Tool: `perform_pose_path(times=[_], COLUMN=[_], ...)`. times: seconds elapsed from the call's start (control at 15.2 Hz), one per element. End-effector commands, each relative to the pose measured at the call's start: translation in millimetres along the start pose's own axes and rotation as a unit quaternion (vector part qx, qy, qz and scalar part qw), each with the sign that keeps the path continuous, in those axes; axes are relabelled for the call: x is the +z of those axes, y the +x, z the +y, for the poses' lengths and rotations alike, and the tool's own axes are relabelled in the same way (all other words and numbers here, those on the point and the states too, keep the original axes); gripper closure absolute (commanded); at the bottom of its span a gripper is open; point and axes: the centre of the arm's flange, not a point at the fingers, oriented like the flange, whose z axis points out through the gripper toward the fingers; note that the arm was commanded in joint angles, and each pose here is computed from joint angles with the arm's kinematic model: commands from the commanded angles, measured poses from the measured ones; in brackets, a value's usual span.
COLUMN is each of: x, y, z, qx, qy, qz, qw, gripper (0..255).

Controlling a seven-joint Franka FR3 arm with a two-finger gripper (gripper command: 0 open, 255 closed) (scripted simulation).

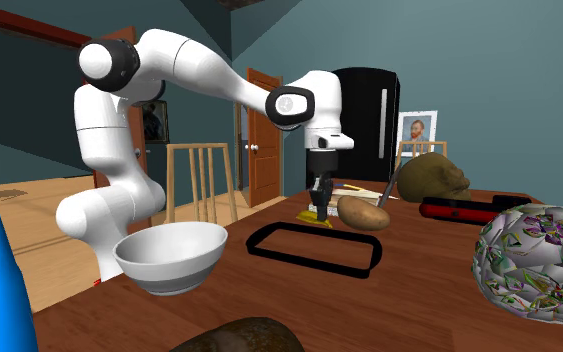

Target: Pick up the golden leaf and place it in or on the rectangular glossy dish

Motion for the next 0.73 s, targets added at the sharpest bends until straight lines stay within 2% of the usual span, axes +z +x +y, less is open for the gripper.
perform_pose_path(times=[0.0, 0.13, 0.2, 0.53, 0.66], x=[0.1, 0.1, 0.1, 0.1, -26.3], y=[0.0, 0.0, 0.0, 0.0, 0.0], z=[0.0, 0.0, 0.0, 0.0, 0.0], qx=[0.000, 0.000, 0.000, 0.000, 0.000], qy=[0.000, 0.000, 0.000, 0.000, 0.000], qz=[0.000, 0.000, 0.000, 0.000, 0.000], qw=[1.0000, 1.0000, 1.0000, 1.0000, 1.0000], gripper=[255, 255, 0, 0, 0])
